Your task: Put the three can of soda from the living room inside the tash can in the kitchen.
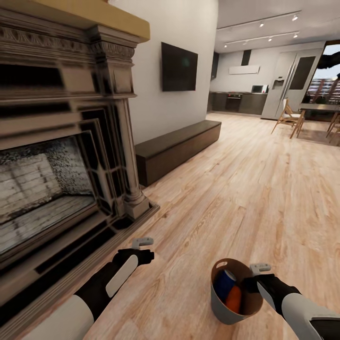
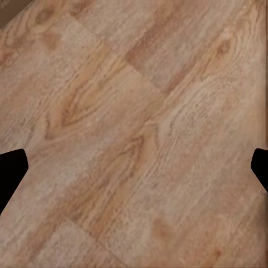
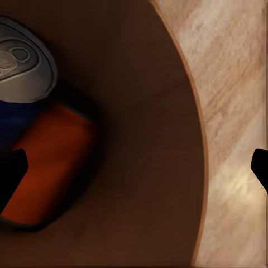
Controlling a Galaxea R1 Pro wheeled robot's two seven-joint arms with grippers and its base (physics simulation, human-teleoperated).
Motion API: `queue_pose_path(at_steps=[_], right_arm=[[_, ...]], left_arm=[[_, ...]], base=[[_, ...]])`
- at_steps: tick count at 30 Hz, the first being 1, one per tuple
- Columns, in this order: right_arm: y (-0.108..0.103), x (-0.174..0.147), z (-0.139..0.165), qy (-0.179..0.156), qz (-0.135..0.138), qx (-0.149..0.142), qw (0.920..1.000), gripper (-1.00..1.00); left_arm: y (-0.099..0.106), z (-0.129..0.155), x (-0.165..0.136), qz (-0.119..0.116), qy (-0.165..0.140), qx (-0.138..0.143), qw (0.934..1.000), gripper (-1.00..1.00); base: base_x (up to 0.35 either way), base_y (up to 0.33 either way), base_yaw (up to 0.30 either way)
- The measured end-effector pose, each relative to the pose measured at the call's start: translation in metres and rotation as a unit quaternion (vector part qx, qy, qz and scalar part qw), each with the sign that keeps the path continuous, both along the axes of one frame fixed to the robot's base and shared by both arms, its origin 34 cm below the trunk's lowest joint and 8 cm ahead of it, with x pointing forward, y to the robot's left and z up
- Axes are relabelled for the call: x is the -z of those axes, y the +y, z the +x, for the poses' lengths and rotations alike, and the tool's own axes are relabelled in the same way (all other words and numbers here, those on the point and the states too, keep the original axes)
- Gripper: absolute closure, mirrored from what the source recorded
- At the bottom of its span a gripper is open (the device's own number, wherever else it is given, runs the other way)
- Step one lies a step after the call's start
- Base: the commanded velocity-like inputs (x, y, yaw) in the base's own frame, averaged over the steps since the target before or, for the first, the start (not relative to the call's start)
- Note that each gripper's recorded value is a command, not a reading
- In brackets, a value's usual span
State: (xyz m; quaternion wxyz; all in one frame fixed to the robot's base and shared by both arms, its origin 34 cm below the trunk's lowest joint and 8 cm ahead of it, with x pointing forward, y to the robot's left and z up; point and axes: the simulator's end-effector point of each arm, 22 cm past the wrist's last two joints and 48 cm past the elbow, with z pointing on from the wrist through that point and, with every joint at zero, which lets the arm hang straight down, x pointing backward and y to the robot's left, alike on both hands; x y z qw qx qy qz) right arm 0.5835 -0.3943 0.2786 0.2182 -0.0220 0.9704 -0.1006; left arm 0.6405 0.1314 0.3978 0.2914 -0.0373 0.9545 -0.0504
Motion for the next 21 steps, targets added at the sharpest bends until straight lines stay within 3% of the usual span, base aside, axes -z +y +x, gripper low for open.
queue_pose_path(at_steps=[15,21], right_arm=[[0.000,-0.034,0.010,-0.001,0.000,0.001,1.0000,-1.00],[0.001,-0.048,0.014,-0.002,0.000,0.001,1.0000,-1.00]], left_arm=[[0.000,0.012,-0.033,-0.008,-0.009,-0.007,0.9999,-1.00],[-0.011,0.016,-0.048,-0.031,-0.014,0.006,0.9994,-1.00]], base=[[0.000,0.000,0.000],[0.000,0.000,0.000]])
